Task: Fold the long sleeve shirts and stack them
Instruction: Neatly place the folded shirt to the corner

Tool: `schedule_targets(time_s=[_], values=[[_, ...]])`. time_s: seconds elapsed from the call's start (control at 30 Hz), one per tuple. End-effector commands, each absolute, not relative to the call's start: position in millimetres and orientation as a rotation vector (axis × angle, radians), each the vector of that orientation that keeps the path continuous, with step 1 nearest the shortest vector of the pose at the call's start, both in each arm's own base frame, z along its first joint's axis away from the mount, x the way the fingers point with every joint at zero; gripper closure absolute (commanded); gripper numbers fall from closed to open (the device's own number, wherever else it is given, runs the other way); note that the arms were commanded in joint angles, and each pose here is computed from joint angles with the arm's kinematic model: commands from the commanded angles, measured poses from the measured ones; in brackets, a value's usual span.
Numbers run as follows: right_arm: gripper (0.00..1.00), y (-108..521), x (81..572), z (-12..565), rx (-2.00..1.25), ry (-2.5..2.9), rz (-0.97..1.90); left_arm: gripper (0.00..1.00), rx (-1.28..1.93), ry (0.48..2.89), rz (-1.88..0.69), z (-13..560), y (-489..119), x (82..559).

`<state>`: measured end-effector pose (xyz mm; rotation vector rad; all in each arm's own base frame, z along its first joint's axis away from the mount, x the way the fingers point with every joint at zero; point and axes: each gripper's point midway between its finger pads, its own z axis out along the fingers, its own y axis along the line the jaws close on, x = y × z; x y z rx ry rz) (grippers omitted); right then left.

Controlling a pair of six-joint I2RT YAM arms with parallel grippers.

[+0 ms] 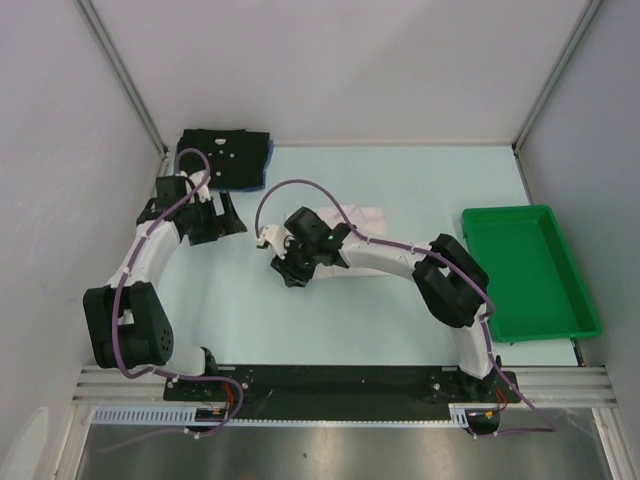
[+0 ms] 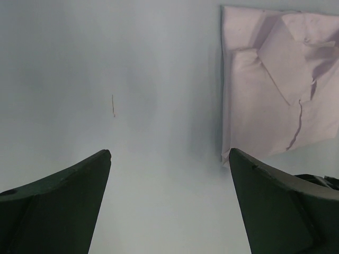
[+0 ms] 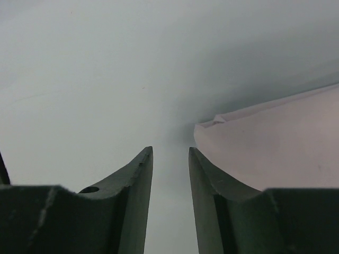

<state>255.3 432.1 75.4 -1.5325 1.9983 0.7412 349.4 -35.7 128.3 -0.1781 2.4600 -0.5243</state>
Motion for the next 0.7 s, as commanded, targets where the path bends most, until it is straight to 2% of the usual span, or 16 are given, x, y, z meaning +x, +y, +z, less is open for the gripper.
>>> schedule_targets(time_s=[0.0, 0.43, 0.53, 0.67], values=[[0.60, 447, 275, 70, -1.508, 1.907, 0.675, 0.01, -0.258, 2.497, -0.486, 114, -28, 342], [0.60, 448, 280, 16, -1.633, 1.858, 0.535, 0.01, -0.314, 2.541, -0.533, 91, -34, 332], [0.66, 444, 279, 7, -1.653, 1.883, 0.527, 0.01, -0.318, 2.584, -0.556, 78, -37, 326], [0.90, 440, 284, 24, -1.636, 1.866, 0.537, 0.00, -0.296, 2.573, -0.789, 69, -63, 317]])
